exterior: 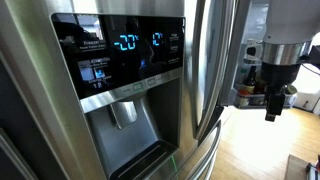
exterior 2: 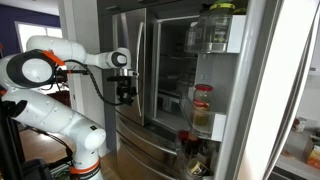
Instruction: Remove the styrofoam cup from the fridge door middle shelf and put it in the fridge on the bottom shelf of the upper fridge compartment
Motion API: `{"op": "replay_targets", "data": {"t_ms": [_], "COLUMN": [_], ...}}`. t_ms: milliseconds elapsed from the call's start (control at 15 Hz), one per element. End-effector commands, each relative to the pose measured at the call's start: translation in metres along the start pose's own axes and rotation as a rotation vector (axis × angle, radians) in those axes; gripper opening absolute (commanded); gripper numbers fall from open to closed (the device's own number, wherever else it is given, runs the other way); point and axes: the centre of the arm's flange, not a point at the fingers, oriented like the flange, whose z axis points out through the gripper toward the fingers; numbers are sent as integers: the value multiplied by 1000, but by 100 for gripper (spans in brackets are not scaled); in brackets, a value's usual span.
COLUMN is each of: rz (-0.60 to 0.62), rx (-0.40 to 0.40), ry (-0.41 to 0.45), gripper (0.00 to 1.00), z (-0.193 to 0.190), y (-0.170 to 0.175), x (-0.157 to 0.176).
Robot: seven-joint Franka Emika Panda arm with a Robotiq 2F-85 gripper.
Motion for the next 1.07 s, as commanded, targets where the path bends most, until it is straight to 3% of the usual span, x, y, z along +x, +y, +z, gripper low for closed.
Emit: {"op": "replay_targets", "data": {"t_ms": [0,333,400,733,1000], "rz": [0,0,45,261,370], "rx": [0,0,0,-26,-26], "ry": [0,0,18,176,386], "gripper": [100,100,100,100,100], "z": [0,0,-1,-17,-37], "y": [0,0,15,104,164], "x": [0,0,3,-11,-24]}}
